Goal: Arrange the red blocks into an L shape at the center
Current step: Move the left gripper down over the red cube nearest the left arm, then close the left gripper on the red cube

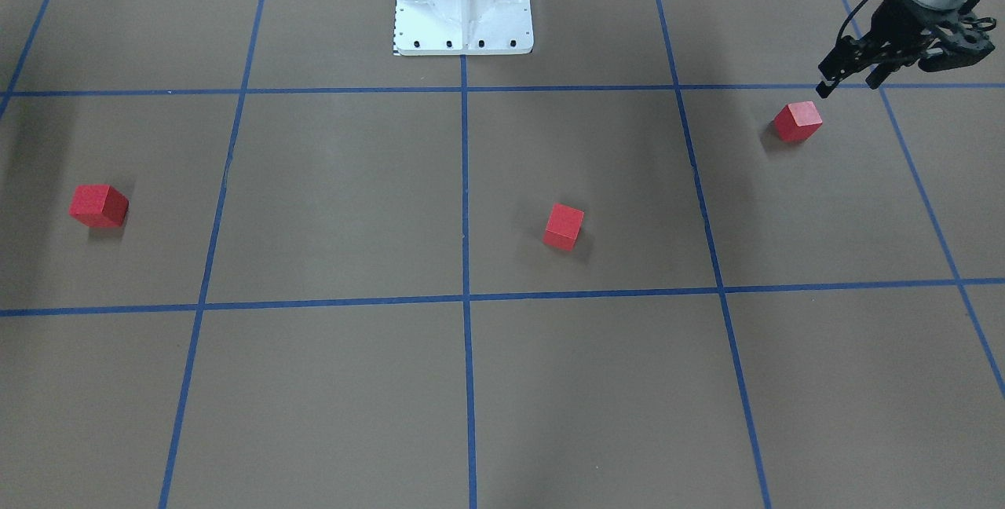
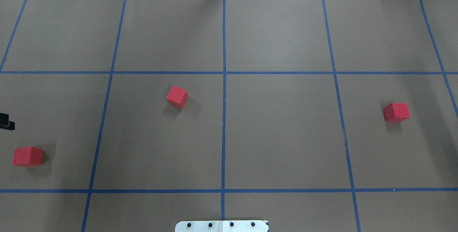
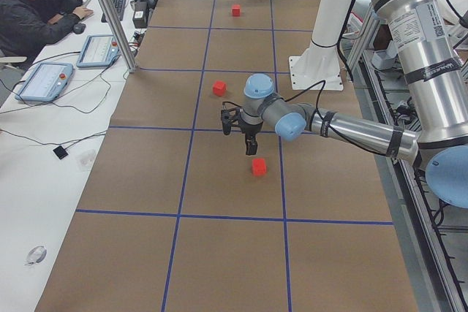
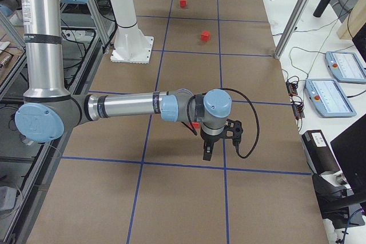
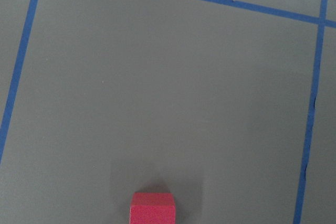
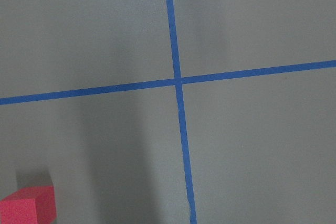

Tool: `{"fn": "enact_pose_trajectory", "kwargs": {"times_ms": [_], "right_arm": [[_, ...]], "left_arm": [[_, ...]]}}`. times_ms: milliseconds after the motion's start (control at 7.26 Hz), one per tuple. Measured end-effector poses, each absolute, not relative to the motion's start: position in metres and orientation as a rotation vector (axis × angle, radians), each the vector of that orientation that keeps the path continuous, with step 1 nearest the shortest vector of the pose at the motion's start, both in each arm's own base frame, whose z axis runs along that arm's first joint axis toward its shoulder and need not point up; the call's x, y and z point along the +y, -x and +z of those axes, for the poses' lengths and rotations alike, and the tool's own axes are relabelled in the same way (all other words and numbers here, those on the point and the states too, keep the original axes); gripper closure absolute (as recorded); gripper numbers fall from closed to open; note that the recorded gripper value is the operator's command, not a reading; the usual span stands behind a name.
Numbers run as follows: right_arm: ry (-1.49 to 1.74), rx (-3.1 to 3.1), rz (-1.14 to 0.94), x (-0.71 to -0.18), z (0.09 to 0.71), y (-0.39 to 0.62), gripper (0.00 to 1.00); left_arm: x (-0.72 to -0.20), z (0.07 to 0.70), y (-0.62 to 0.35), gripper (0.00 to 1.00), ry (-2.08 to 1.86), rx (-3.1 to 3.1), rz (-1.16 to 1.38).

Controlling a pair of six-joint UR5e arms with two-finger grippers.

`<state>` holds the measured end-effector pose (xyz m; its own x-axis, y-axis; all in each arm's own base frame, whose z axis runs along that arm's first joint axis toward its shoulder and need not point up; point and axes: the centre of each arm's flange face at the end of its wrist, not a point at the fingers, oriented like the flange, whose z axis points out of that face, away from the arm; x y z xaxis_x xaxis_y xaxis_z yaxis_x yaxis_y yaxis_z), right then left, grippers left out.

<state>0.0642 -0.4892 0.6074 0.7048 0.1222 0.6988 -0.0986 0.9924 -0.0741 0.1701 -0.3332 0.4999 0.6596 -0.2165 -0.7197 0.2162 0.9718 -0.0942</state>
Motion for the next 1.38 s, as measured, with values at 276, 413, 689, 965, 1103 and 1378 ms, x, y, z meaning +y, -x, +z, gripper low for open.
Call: {"fn": "enact_pose_trajectory", "kwargs": {"times_ms": [276, 413, 689, 965, 1103, 1378], "right_arm": [[0.035, -0.778, 0.122, -0.489, 0.608, -0.063, 0.01], [0.037, -0.778, 0.123, -0.489, 0.609, -0.063, 0.01], [0.042, -0.777, 0.124, -0.489, 0.611, -0.063, 0.01], [0.043, -0.777, 0.124, -0.488, 0.612, -0.063, 0.01], [0.044, -0.777, 0.124, -0.488, 0.612, -0.063, 0.01], [0.044, -0.777, 0.123, -0.488, 0.613, -0.063, 0.01]], "left_arm": [[-0.322, 0.513, -0.212, 0.00, 0.003, 0.774, -0.221], [-0.319, 0.522, -0.225, 0.00, 0.005, 0.760, -0.185], [-0.319, 0.542, -0.235, 0.00, -0.009, 0.739, -0.100], [-0.320, 0.557, -0.235, 0.00, -0.016, 0.723, -0.058], [-0.320, 0.563, -0.235, 0.00, -0.021, 0.721, -0.044], [-0.320, 0.581, -0.236, 0.00, -0.028, 0.728, -0.036]]}}
